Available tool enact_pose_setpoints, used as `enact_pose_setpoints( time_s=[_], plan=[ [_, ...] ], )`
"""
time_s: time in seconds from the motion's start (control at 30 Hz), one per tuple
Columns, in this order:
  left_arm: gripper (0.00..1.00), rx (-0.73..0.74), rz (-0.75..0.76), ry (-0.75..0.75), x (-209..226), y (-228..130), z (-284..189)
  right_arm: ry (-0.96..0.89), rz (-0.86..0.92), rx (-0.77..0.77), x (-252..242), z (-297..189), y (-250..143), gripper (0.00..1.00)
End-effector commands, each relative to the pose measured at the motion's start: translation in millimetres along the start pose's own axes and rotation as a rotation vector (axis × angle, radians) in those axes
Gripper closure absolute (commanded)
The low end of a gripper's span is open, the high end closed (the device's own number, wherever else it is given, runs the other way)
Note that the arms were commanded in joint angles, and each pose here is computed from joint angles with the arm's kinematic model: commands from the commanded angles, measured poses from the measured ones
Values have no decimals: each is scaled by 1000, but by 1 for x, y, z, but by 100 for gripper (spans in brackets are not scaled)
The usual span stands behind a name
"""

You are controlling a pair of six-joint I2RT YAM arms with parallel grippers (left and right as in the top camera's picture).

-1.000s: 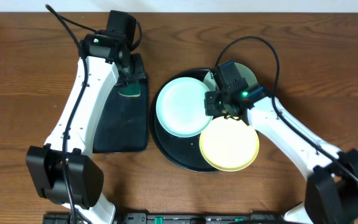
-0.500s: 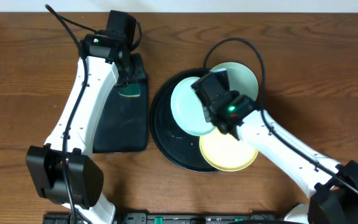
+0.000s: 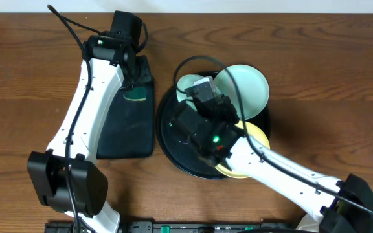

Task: Clean dirty plates on tray and stack at the side
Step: 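Grasp the left mint plate rim with the right gripper and lift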

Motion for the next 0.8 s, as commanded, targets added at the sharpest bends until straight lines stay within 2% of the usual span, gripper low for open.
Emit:
enact_pose_setpoints(
  time_s=[0.0, 0.23, 0.5, 0.63, 0.77],
  plan=[
    [93, -17, 11, -1, 0, 3, -6, -255, -9, -92, -28, -30, 21, 99],
    [92, -17, 11, -1, 0, 3, -6, -376, -38, -144, -31, -52, 34, 99],
    [93, -17, 11, -1, 0, 3, -6, -398, -12, -159, -35, -60, 36, 99],
    [93, -17, 11, -1, 0, 3, -6, -353, -18, -165, -31, -57, 37, 99],
    [92, -17, 11, -1, 0, 3, -6, -198, -10, -165, -16, -48, 33, 99]
  ],
)
Point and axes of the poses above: each gripper's point midway between its finger pads, its own z axis out along the fingers, its own x axis along the line the jaws close on, y = z × x, the point moved 6 cm from there along -z, back along the fingers, and after that the axes turned 13 degrees about -z, right-handed, at the moved point
